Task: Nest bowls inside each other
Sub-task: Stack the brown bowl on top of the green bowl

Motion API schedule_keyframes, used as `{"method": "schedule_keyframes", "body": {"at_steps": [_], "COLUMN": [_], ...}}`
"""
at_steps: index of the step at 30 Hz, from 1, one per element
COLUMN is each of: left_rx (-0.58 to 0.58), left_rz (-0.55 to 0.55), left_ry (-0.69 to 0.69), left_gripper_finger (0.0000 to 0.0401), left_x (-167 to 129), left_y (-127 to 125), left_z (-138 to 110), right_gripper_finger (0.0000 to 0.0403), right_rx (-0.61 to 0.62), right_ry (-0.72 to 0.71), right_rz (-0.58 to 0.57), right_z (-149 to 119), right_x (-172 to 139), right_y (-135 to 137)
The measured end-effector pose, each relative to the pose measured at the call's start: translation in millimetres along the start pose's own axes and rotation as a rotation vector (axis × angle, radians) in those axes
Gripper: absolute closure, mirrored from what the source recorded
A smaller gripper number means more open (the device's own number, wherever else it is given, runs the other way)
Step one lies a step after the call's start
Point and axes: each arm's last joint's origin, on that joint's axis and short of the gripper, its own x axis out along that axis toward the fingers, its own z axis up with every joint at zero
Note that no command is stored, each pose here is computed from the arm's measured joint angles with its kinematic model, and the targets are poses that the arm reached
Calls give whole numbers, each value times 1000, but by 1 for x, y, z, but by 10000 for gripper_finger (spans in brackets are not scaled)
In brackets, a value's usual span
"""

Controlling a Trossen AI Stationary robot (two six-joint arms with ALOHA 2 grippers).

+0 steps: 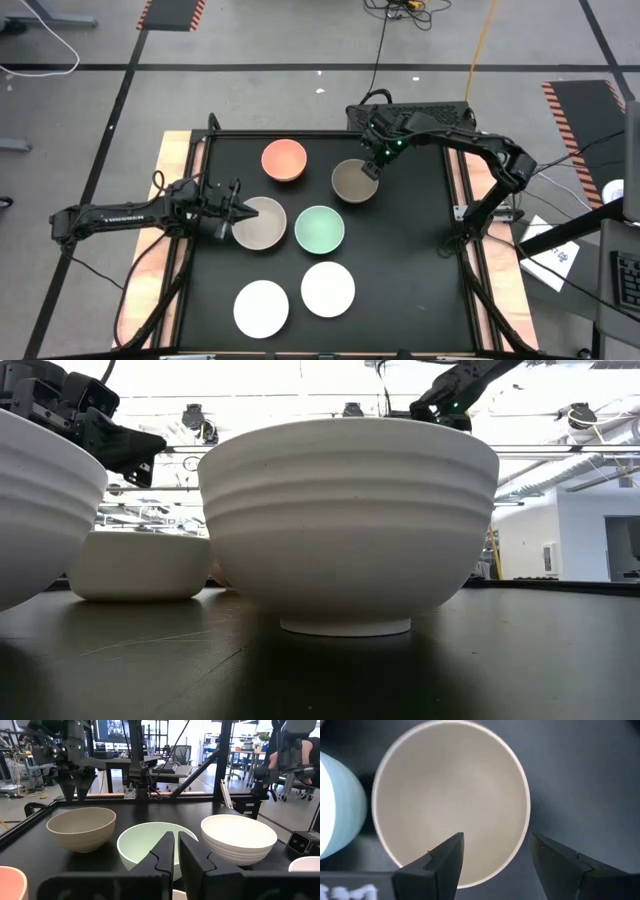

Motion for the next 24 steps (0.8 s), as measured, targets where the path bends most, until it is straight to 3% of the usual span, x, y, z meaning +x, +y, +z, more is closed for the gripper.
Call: {"method": "schedule_keyframes", "body": {"at_steps": [15, 24], "left_rx": [-10, -18], "left_rz": [-2, -2], "left_ry": [7, 7], "left_gripper_finger": [377, 377], "left_x": [0, 0], "left_y": [0, 0], "left_z": [-1, -1], "right_gripper_finger": [188, 188], "right_rx": [17, 8], "right_ry": [86, 87], "right_rz": [-31, -31], "right_z": [3, 3], "right_x": [35, 36], "right_y": [-8, -8]}}
